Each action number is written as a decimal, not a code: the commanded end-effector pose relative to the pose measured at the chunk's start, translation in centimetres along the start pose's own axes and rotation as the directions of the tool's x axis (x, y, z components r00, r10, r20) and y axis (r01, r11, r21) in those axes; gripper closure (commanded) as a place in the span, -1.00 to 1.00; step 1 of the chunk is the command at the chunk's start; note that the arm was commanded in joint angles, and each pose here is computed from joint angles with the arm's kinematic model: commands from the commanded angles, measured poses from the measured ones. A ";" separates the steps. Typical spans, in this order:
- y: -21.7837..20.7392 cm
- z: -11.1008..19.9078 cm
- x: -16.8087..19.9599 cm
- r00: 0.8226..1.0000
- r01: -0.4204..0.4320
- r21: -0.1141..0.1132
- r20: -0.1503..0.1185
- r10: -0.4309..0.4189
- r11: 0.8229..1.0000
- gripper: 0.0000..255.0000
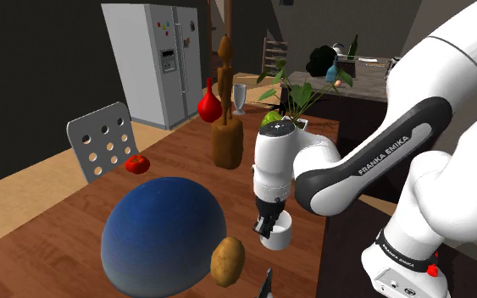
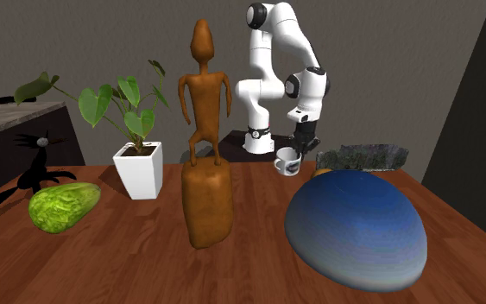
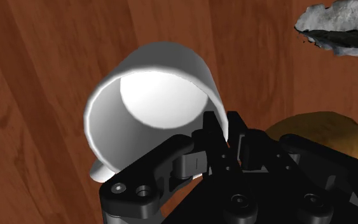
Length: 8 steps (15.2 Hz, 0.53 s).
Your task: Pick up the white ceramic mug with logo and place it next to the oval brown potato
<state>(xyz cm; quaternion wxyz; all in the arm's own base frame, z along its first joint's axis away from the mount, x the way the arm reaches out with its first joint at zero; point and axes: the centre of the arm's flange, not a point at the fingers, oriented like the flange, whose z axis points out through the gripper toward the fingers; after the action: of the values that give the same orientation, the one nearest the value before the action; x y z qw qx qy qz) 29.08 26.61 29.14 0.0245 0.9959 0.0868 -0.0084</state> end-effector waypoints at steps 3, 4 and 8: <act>0.0 2.1 0.1 1.000 0.000 0.001 -0.001 0.000 1.000 1.00; 0.0 2.6 0.1 1.000 0.000 0.001 -0.001 0.000 1.000 1.00; -0.1 4.7 0.1 1.000 0.000 0.001 -0.001 0.000 1.000 1.00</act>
<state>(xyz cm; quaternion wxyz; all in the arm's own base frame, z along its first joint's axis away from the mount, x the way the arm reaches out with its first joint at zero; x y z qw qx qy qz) 29.13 26.72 25.28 0.0229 0.9958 0.0889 -0.0052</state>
